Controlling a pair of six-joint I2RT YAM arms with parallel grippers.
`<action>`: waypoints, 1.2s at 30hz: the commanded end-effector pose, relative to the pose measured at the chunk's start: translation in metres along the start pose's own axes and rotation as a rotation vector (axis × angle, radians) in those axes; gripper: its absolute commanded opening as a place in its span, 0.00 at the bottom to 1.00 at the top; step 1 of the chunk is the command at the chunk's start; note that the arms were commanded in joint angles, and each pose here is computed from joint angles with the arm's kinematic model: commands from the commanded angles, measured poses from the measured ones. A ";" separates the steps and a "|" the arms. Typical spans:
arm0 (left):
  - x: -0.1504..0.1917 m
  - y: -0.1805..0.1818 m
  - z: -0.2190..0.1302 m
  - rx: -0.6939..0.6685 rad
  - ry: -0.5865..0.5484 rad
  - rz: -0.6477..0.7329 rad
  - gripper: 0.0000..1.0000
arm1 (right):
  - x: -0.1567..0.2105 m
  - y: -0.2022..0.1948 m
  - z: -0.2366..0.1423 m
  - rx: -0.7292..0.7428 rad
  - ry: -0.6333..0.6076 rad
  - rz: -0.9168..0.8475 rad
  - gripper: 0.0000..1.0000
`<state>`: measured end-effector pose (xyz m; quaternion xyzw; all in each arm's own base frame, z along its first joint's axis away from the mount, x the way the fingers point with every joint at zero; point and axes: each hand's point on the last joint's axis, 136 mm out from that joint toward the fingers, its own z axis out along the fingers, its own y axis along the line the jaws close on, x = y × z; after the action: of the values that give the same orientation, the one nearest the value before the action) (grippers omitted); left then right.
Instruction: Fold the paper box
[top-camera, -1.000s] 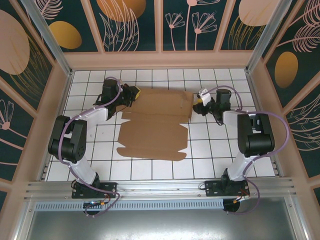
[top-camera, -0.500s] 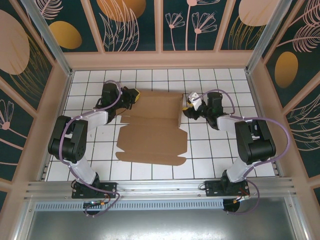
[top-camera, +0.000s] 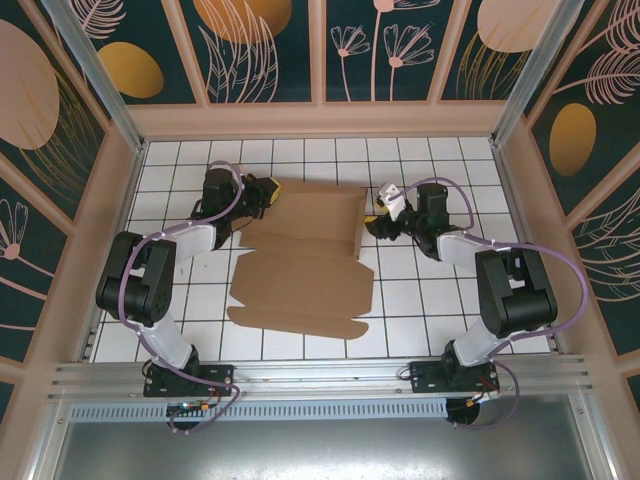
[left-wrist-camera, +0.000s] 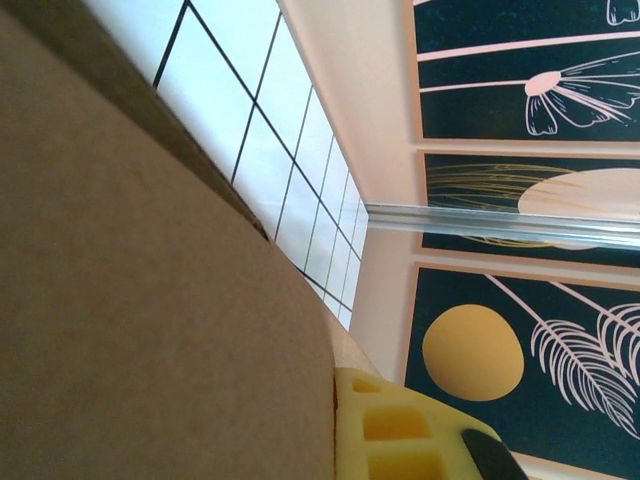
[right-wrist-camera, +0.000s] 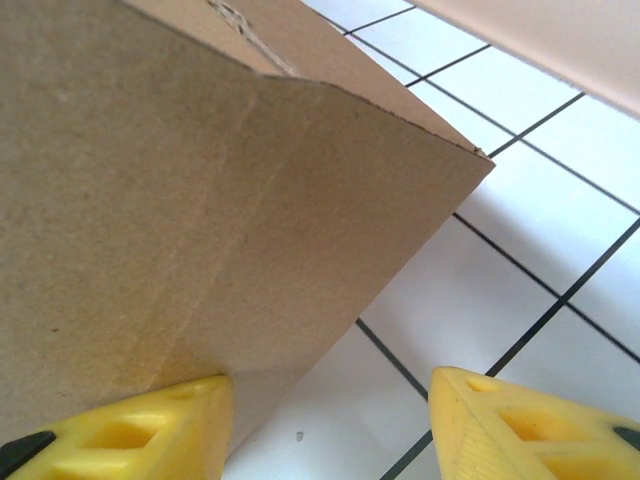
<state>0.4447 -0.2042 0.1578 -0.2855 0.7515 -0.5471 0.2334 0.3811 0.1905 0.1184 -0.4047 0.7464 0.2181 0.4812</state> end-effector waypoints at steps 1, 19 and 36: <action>0.005 -0.006 -0.002 0.026 -0.001 0.064 0.00 | -0.037 0.024 -0.007 -0.120 -0.106 -0.021 0.56; -0.002 -0.002 0.005 0.018 -0.019 0.065 0.00 | -0.050 0.027 -0.024 -0.165 -0.157 0.061 0.56; -0.004 -0.012 0.008 0.039 -0.014 0.078 0.00 | -0.039 0.014 -0.016 -0.161 -0.126 0.139 0.50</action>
<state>0.4495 -0.2056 0.1618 -0.2779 0.7477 -0.5509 0.2454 0.3644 0.1952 0.1524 -0.3668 0.7306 0.3257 0.4750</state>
